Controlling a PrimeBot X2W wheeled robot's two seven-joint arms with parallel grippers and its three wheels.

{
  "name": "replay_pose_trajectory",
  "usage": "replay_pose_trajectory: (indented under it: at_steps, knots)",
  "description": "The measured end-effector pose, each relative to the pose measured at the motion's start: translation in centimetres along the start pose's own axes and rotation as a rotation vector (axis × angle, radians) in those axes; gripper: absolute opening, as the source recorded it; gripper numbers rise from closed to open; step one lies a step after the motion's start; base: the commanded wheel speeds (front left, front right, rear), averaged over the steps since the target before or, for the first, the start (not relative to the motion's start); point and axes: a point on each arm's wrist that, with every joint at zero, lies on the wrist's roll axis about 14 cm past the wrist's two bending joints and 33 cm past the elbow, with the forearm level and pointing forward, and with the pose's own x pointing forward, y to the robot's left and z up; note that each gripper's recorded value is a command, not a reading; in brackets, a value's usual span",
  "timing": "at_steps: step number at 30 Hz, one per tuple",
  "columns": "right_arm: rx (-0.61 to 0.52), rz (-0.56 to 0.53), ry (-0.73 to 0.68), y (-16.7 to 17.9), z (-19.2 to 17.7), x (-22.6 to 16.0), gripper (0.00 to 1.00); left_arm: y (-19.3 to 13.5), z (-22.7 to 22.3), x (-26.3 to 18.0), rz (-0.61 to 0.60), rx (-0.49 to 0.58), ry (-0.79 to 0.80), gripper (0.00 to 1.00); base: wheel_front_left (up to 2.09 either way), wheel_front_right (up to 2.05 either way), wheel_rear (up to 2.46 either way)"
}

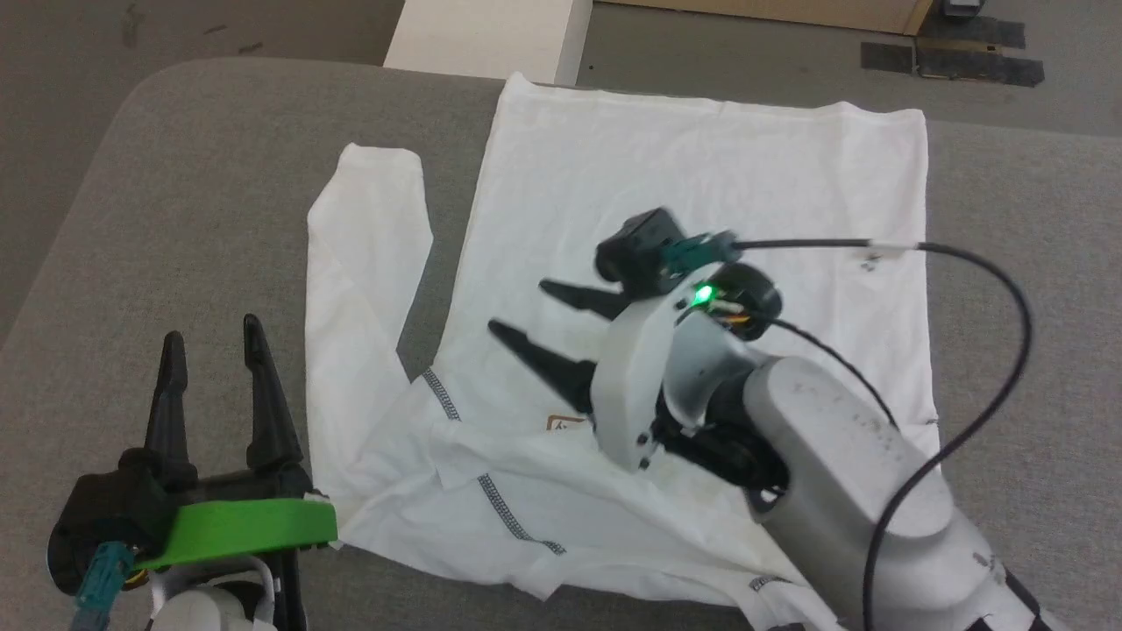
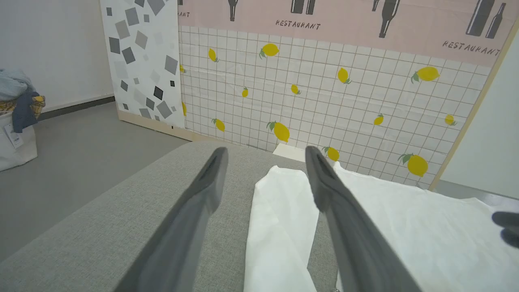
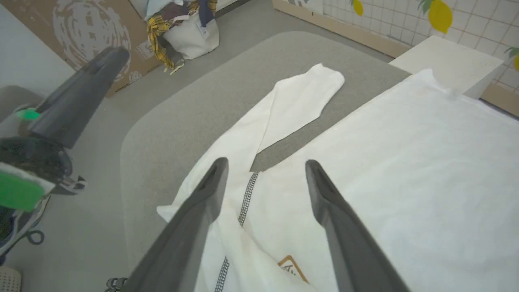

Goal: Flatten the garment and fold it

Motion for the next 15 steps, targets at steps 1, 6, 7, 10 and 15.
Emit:
replay_pose_trajectory:
  at_steps: [1, 6, 7, 10, 15]
  knots:
    - [0.008, -0.028, -0.072, -1.0, 1.7, -0.7, 1.00, -0.1, 0.0, 0.1, -0.003, 0.002, -0.002, 1.00, 0.00, 0.00, 0.00]
    - [-0.017, -0.271, -0.357, -8.0, 7.7, -7.2, 1.00, -1.0, 0.1, 0.4, -0.038, 0.008, -0.010, 1.00, 0.00, 0.00, 0.00]
    - [-0.012, -0.336, -0.417, -9.6, 8.3, -9.2, 1.00, -1.2, 0.1, 0.4, -0.046, 0.008, -0.011, 1.00, 0.00, 0.00, 0.00]
    - [-0.036, -0.527, -0.557, -13.1, 9.1, -15.0, 1.00, -1.9, 0.1, 0.7, -0.073, 0.011, -0.015, 1.00, 0.00, 0.00, 0.00]
    - [-0.120, -0.816, -0.650, -15.9, 6.8, -23.3, 1.00, -3.3, -0.4, 1.0, -0.120, 0.024, -0.005, 1.00, 0.00, 0.00, 0.00]
